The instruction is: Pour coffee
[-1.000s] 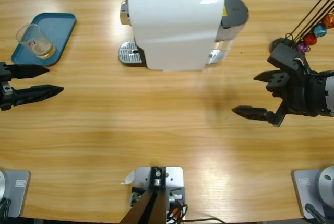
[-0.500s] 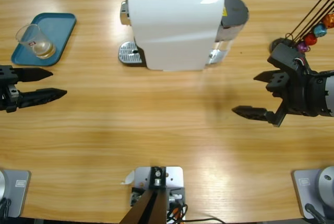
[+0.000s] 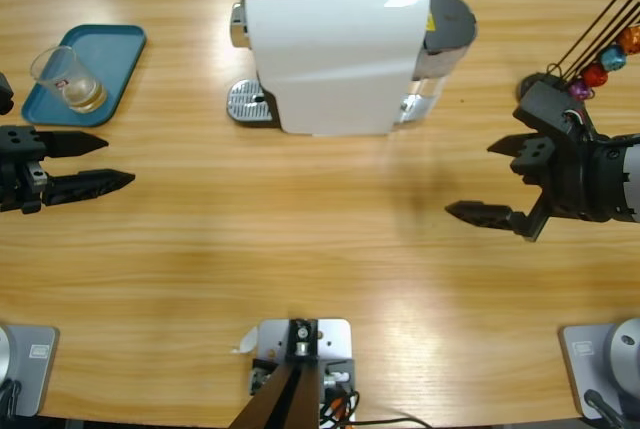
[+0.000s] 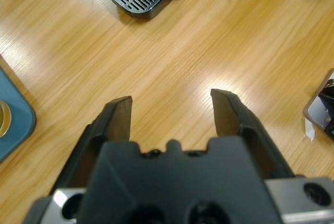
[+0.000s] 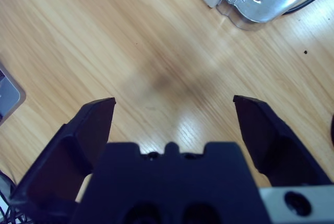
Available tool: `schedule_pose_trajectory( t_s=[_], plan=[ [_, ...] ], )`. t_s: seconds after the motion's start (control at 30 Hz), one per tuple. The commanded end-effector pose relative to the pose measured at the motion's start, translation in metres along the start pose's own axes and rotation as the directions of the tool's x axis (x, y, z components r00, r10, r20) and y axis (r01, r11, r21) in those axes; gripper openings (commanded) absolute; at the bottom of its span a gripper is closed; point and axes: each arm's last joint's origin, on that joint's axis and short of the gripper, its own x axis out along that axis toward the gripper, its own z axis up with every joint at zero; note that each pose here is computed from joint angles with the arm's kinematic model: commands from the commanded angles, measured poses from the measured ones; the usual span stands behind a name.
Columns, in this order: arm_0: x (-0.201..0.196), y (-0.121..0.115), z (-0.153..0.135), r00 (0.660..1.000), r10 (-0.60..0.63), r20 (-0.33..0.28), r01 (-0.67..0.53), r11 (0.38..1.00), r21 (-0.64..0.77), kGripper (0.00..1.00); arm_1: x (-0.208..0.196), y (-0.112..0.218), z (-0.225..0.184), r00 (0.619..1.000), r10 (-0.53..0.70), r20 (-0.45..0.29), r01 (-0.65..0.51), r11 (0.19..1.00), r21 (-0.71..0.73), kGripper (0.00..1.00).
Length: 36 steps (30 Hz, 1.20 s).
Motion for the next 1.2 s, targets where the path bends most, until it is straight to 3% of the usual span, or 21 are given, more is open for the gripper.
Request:
schedule_pose_trajectory(
  t_s=[0.03,1.13,1.17,1.2],
  plan=[
    [0.0088,-0.0007,-0.0087,0.999,-0.019,-0.037,0.019,1.0,-0.011,0.646,0.0021,0.0011,0.002,1.0,-0.011,-0.019,0.01,1.0,-0.023,0.99],
    [0.0103,-0.0008,-0.0102,0.999,-0.024,-0.045,0.022,0.999,-0.023,0.646,0.0036,0.0011,0.0027,1.0,-0.007,-0.025,0.007,1.0,-0.025,0.988],
    [0.0109,-0.0006,-0.0098,0.999,-0.023,-0.044,0.022,0.999,-0.023,0.66,0.0036,0.0011,0.0027,1.0,-0.008,-0.025,0.007,1.0,-0.026,0.989],
    [0.0121,-0.0003,-0.0087,0.999,-0.022,-0.042,0.021,0.999,-0.025,0.751,0.0039,0.0011,0.0027,1.0,-0.009,-0.026,0.008,1.0,-0.026,0.99]
  ],
)
